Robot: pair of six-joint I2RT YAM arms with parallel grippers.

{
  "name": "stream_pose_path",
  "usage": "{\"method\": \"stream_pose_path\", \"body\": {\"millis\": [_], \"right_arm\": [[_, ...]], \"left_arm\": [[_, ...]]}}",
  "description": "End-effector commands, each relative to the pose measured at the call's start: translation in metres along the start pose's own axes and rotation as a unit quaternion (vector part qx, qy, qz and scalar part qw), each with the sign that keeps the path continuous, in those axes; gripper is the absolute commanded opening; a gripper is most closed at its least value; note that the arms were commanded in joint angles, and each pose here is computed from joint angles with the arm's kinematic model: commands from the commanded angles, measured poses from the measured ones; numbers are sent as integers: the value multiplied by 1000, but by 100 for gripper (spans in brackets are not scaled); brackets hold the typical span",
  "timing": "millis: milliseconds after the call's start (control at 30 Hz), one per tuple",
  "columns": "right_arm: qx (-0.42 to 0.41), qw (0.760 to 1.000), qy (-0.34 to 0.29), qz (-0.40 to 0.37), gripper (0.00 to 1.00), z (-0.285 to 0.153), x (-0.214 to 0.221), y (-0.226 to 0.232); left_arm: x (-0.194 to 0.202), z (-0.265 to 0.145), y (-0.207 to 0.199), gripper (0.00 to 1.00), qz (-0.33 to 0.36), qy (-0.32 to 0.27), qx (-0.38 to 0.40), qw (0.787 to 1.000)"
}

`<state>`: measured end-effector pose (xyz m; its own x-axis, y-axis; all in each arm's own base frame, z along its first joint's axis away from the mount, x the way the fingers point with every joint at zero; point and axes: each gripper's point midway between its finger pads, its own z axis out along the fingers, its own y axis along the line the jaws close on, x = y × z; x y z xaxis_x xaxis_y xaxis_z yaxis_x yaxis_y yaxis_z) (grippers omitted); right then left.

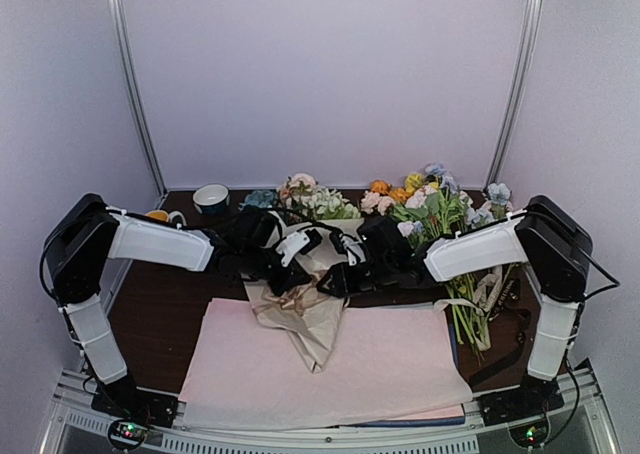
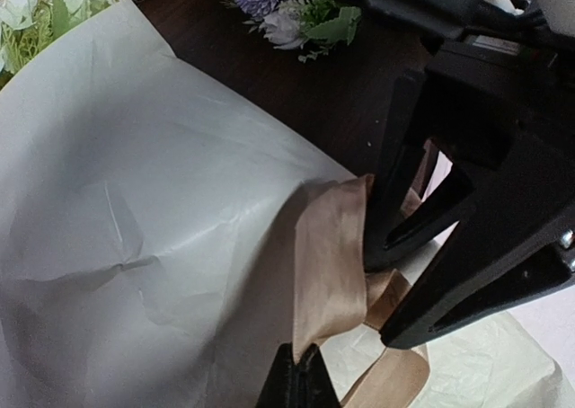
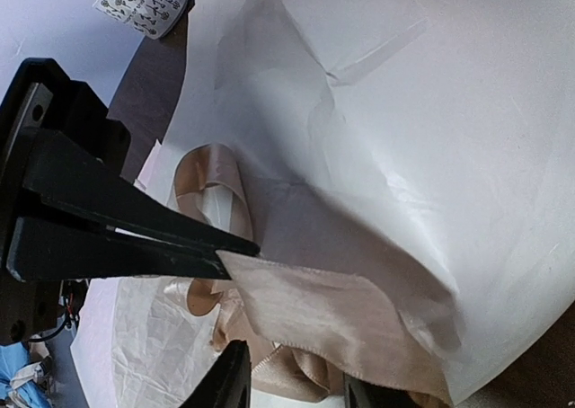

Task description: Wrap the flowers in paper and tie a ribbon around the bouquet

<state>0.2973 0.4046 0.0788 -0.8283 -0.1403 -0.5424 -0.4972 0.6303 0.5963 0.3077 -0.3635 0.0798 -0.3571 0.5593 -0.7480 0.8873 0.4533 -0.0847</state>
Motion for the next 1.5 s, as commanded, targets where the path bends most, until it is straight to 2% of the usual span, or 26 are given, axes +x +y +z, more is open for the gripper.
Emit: {"method": "stream_pose_path", "body": {"millis": [0,67,200,267,367,500,633,733,867,1000,1133,1233,1300,1400,1467], "right_arm": [[0,1000,-1,2,35,7,-5,3],[-11,1000,3,2,30,10,-5,7],[-36,999,11,-1,8,12,-5,17],[-43,999,12,-4,0,9,-6,20],[-45,999,14,-11,0,4,-4,21],[-50,998,19,-15,0,-2,-2,23],[-52,998,22,-22,0,-7,-3,26],[-51,998,24,-26,0,-8,-4,27],[-51,998,29,-26,0,-5,-3,27],[-52,998,30,-26,0,-5,-3,27],[-51,998,32,-28,0,-6,-2,27],[-49,998,33,-29,0,-8,-3,27],[-49,998,32,-32,0,-10,-4,29],[-46,998,32,-36,0,-14,-6,30],[-45,998,38,-39,0,-17,-5,30]], "left_arm": [[-6,-2,2,0,-1,-19,2,1000],[-8,-2,2,0,0,-21,1,1000],[-9,-3,3,0,0,-21,0,1000],[-10,-5,3,0,0,-23,0,1000],[-16,-11,2,2,-2,-29,1,1000],[-27,-25,5,31,-3,-35,-7,999],[-28,-46,13,50,-24,-18,-20,999],[-19,-61,20,55,-43,7,-42,998],[24,-60,37,57,-54,90,-96,990],[60,-44,44,54,-62,148,-108,981],[64,-35,46,54,-67,150,-107,981],[69,-31,46,49,-70,159,-104,979],[75,-33,49,35,-71,168,-115,976],[76,-39,56,2,-73,165,-142,973],[72,-44,60,0,-74,154,-158,973]]}}
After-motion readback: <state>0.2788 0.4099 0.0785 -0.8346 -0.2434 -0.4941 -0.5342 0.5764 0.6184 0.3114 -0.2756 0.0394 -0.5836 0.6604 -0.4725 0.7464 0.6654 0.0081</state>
